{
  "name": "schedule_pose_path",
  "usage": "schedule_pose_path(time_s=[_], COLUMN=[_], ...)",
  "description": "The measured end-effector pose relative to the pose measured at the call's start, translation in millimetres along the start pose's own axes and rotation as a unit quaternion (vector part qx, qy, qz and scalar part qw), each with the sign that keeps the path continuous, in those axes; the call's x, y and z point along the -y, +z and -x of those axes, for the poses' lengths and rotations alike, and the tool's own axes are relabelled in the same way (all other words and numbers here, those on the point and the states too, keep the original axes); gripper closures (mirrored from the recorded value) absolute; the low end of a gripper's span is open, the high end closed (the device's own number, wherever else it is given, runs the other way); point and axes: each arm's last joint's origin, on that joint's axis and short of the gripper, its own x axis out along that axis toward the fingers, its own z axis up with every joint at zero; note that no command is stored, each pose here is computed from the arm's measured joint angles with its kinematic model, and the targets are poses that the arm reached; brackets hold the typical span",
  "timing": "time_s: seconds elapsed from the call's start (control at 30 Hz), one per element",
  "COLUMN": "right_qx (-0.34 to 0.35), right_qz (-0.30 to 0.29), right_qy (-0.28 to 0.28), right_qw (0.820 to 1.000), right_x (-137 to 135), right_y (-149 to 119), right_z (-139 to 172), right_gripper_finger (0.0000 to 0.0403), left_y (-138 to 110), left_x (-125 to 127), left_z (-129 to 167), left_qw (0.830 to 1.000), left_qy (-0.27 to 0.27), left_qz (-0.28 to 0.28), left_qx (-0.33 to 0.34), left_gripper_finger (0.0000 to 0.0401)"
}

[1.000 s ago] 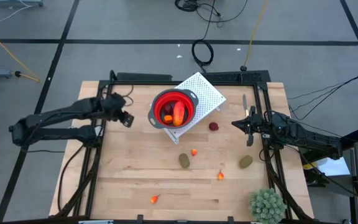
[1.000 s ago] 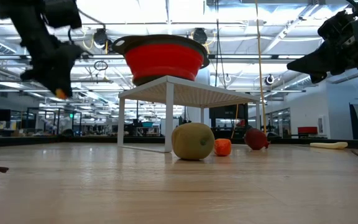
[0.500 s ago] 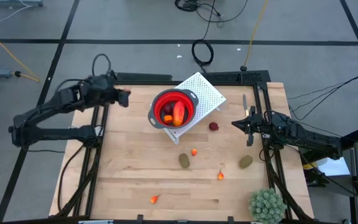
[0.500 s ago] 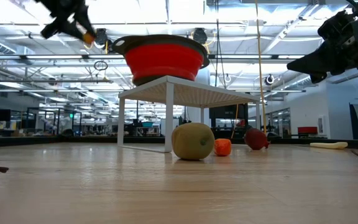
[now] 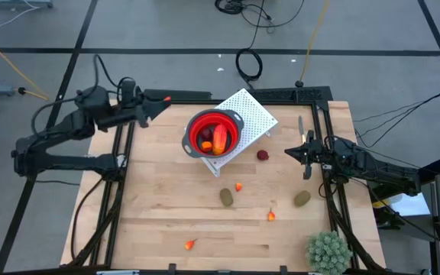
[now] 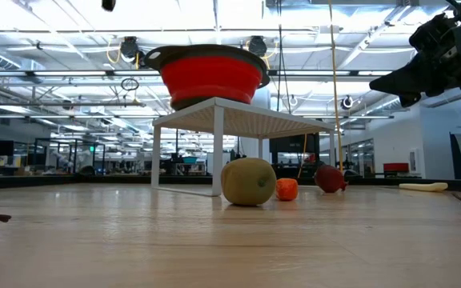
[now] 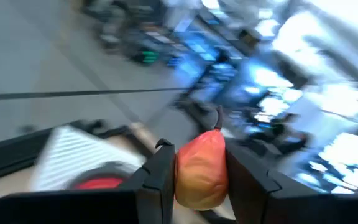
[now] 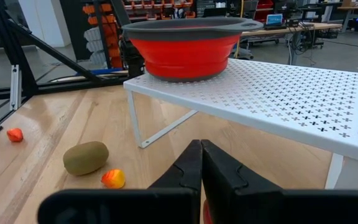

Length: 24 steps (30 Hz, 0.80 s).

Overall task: Pick & Place Fruit
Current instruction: Put the pear into the red strainer bowl on the shelf

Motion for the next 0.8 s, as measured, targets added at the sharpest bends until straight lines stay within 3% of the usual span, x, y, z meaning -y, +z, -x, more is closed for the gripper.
schedule_pose_path(time_s=[0.17,0.4,0.8], right_qx=[0.000,0.000,0.000], right_qz=[0.000,0.000,0.000], right_qy=[0.000,0.000,0.000], right_qw=[1.000,1.000,1.000], right_x=[0.0,0.0,0.0], right_y=[0.0,0.0,0.0], right_z=[0.0,0.0,0.0], right_gripper_finger=[0.0403,0.0403,0.0403], left_y=[3.6,3.7,-14.3], left_x=[19.5,47.8,78.8], left_z=[0.8,-3.5,-28.5], left_qw=[0.990,0.946,0.868], left_qy=[-0.136,-0.301,-0.432], left_qz=[-0.039,-0.117,-0.207], left_qx=[-0.001,0.037,0.130], left_gripper_finger=[0.0290,0.0290,0.0290])
